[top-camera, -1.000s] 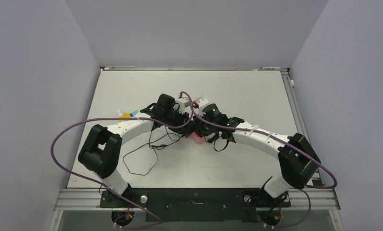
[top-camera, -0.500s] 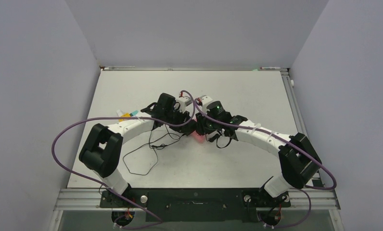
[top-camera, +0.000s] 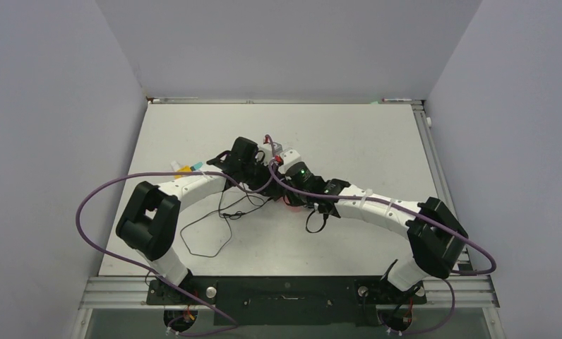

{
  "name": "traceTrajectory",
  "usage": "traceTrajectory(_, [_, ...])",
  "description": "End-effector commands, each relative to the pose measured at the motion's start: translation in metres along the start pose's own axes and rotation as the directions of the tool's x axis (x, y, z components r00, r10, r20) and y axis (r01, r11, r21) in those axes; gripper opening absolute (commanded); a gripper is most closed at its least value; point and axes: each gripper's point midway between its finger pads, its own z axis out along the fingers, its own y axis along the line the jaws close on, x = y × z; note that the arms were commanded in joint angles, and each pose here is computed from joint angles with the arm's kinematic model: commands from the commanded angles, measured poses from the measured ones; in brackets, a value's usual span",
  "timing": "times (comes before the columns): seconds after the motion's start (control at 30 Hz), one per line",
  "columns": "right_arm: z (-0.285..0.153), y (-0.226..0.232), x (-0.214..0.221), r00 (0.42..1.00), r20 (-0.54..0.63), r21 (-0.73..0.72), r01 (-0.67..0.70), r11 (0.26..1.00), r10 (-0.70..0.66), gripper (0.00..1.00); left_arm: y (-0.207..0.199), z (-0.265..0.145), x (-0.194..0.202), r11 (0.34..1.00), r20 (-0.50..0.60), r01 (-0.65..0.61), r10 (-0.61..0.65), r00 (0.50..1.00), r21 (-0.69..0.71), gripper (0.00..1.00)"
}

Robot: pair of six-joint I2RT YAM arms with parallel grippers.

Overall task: Pull the plug off the socket
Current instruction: Remove the plug from the socket.

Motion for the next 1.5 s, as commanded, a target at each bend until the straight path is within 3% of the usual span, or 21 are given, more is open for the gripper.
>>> traceTrajectory(0.0, [-0.012, 0.03, -0.024, 0.996, 0.072, -0.033, 0.06, 0.998, -0.058, 0.05, -0.006, 0.002, -0.02, 0.999, 0.04, 0.026, -0.026, 0.999, 0.022, 0.0])
traceTrajectory(0.4, [-0.011, 0.041, -0.022, 0.994, 0.069, -0.043, 0.086, 0.995, -0.082, 0.05, -0.004, 0.003, -0.019, 0.999, 0.033, 0.036, -0.037, 0.999, 0.022, 0.0])
traceTrajectory(0.77, [-0.011, 0.014, -0.034, 0.991, 0.058, -0.171, -0.113, 0.979, 0.124, 0.05, 0.0, 0.006, -0.014, 1.0, 0.013, 0.013, -0.013, 1.0, -0.015, 0.0])
traceTrajectory(1.47, [-0.003, 0.001, -0.021, 0.983, 0.006, -0.128, -0.183, 0.975, 0.185, 0.05, -0.001, 0.011, -0.006, 1.0, -0.031, 0.014, -0.015, 0.999, -0.023, 0.0])
